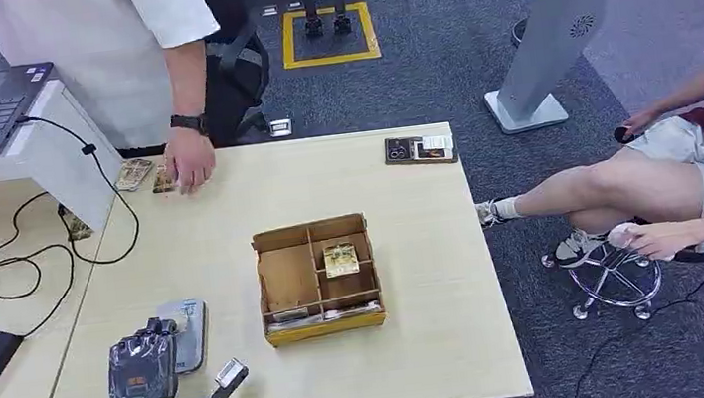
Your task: Pass the card to the sensor for recognition and then transmit it.
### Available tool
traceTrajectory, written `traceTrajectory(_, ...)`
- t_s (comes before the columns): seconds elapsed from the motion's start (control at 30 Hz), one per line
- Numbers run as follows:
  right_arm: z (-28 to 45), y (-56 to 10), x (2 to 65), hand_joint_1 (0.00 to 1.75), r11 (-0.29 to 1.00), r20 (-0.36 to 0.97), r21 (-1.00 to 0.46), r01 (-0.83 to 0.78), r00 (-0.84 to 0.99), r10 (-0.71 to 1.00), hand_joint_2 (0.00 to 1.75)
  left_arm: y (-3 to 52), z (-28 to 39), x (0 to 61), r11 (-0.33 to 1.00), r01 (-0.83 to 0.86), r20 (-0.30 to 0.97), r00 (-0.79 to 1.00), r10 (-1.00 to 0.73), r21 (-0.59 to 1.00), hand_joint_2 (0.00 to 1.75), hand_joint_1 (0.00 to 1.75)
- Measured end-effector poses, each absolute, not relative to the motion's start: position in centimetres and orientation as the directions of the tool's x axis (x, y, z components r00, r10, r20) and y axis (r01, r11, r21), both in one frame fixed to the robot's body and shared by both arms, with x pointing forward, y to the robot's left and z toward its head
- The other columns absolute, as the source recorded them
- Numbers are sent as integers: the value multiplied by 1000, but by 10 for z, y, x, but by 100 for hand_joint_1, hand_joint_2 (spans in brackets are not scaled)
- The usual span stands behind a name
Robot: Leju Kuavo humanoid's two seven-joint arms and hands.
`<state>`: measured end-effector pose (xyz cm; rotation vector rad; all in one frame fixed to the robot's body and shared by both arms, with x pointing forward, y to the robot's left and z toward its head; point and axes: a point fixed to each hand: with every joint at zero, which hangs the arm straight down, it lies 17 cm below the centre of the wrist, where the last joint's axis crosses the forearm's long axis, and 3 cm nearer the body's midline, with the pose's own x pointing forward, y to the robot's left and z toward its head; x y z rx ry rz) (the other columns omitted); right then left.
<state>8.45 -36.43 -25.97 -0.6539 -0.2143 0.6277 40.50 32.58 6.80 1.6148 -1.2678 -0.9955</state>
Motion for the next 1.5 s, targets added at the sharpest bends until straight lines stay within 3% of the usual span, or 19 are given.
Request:
traceTrajectory(0.3,-260,-364,85,0,618,-6,-625,-477,794,607,175,296,30,407,-151,-235,-122,133,-984,960,175,175)
traceTrajectory(0.8,-260,-365,83,0,619,-11,-624,-477,798,603,175,284,40,401,-94,-260,-60,139,-989,961,175,175)
traceTrajectory(1.0,-260,-365,82,0,619,-14,-624,-477,798,602,175,286,93,399,-11,-382,47,144,-988,924,175,175)
traceTrajectory(1.3,-260,-364,81,0,620,-13,-623,-478,798,602,175,245,197,396,127,-586,107,-69,-992,801,175,175)
traceTrajectory(1.5,-261,-361,81,0,622,-14,-619,-480,798,603,175,243,245,392,176,-673,168,-78,-983,719,175,175)
